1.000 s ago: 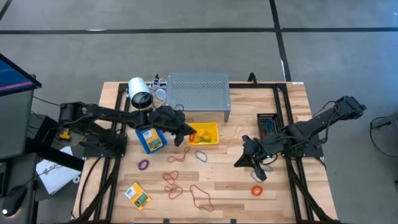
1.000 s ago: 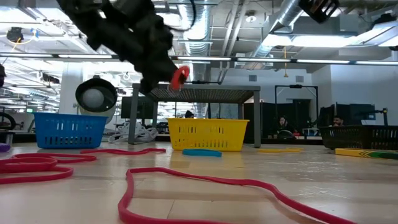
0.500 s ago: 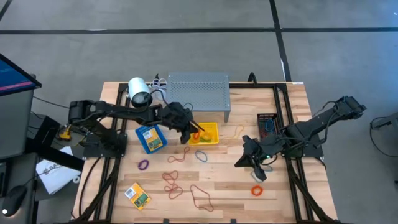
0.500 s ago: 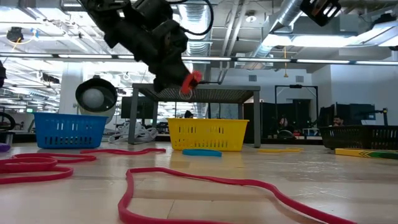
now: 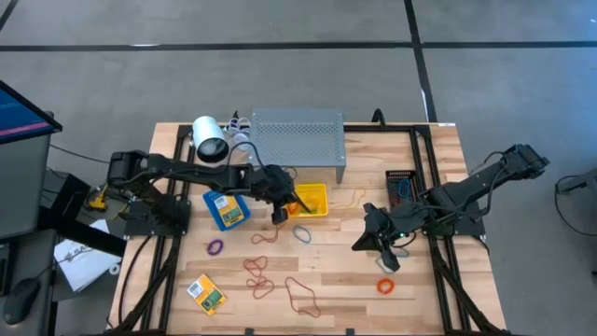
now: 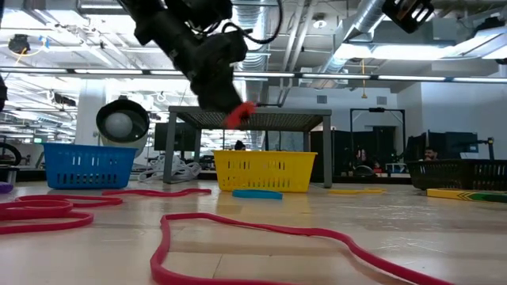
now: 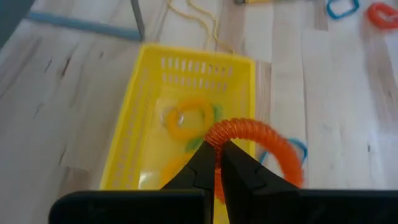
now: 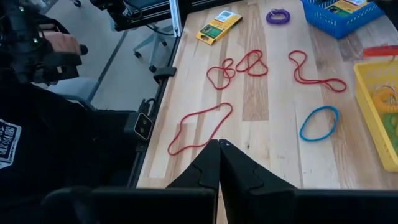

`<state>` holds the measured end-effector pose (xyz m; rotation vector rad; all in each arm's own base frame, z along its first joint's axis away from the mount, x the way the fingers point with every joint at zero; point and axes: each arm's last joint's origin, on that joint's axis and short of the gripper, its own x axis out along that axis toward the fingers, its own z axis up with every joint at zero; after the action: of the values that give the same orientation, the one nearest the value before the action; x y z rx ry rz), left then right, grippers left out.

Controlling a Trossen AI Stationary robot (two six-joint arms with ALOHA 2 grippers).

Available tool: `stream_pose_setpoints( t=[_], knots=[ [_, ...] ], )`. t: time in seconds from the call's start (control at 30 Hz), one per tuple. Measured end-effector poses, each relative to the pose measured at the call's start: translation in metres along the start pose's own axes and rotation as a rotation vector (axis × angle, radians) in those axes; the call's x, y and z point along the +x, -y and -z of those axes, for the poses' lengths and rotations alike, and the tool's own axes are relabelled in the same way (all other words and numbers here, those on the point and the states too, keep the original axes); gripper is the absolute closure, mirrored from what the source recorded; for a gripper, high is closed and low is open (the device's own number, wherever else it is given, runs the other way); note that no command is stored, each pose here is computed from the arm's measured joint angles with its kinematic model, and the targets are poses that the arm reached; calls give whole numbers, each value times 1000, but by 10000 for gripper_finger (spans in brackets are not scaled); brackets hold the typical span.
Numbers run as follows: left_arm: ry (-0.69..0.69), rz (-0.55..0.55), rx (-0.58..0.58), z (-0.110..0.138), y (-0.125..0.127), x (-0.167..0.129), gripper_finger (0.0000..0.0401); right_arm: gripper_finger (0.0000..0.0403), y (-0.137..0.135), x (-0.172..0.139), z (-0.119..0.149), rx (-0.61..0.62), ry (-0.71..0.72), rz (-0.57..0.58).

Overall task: Pick & Place Office Desk Supplies
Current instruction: Put the orange spring keychain into the yellow bin

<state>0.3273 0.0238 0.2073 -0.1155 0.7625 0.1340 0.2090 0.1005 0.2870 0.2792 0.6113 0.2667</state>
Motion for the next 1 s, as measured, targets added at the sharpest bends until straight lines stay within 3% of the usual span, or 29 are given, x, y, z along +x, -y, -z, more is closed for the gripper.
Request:
stream_pose_setpoints(
  t=[0.43, 1.0],
  knots=[
    [-127, -46, 105, 1, 8, 42, 398, 402, 0, 0, 0, 1, -2, -1],
    [-138, -49, 132, -1, 9, 47, 397, 402, 0, 0, 2, 0, -15, 5]
  ],
)
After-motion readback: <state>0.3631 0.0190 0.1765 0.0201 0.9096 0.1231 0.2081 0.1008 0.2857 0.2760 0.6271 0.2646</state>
